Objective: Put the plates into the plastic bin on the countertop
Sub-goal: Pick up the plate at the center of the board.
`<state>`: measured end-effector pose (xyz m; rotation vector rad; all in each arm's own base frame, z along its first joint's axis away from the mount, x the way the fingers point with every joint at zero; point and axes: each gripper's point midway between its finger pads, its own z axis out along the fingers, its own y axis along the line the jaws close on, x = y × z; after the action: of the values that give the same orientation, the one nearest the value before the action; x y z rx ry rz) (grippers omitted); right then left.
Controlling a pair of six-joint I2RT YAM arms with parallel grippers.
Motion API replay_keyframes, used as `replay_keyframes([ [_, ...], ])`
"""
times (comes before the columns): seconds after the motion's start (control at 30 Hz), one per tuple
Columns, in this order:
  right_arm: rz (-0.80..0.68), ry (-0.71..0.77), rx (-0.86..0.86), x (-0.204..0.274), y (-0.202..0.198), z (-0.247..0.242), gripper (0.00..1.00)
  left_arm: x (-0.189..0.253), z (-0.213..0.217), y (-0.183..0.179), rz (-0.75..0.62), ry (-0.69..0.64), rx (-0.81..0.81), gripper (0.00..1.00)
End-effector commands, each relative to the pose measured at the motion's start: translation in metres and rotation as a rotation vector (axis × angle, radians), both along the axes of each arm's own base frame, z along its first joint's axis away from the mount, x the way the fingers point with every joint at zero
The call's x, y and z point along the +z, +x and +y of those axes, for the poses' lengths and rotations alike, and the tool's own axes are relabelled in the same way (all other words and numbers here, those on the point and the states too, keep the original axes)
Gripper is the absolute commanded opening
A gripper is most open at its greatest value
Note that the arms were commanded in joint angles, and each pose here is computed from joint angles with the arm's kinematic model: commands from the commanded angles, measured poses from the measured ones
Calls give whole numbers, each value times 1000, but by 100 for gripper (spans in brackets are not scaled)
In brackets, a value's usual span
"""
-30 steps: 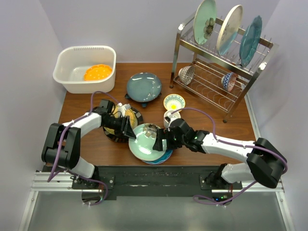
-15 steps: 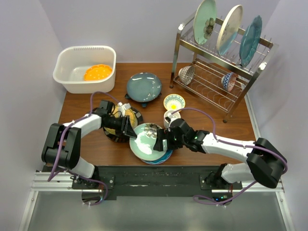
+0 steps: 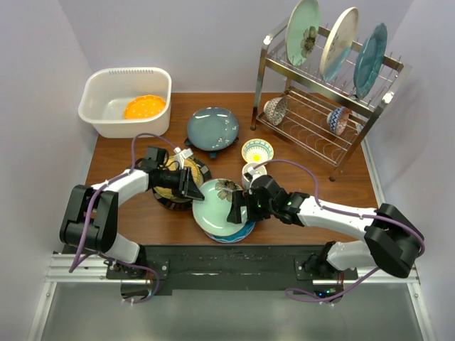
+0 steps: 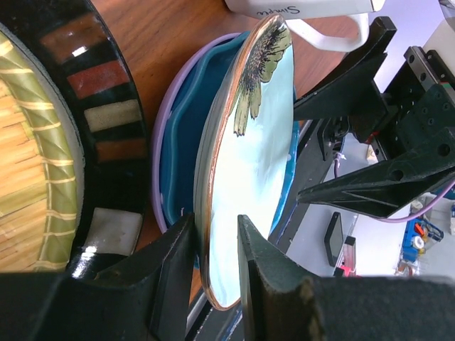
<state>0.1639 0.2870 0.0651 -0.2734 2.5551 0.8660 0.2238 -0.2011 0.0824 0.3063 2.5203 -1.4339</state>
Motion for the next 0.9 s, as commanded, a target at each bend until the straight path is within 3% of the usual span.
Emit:
replay_keyframes([
  [0.0, -144, 234, 52, 65, 17, 42, 97, 26, -19, -27, 38, -133, -127, 33],
  [0.33, -148, 234, 48, 67, 18, 42, 97, 11, -29, -39, 66, -53, -189, 38],
  [0.5, -150, 230, 50, 66, 19, 41, 97, 13, -34, -38, 63, -56, -200, 22],
  [0.63, -152, 229, 49, 67, 18, 40, 97, 15, -35, -35, 57, -58, -197, 0],
  [0.87, -160, 232, 46, 68, 18, 39, 97, 24, -37, -27, 21, -56, -167, 0],
])
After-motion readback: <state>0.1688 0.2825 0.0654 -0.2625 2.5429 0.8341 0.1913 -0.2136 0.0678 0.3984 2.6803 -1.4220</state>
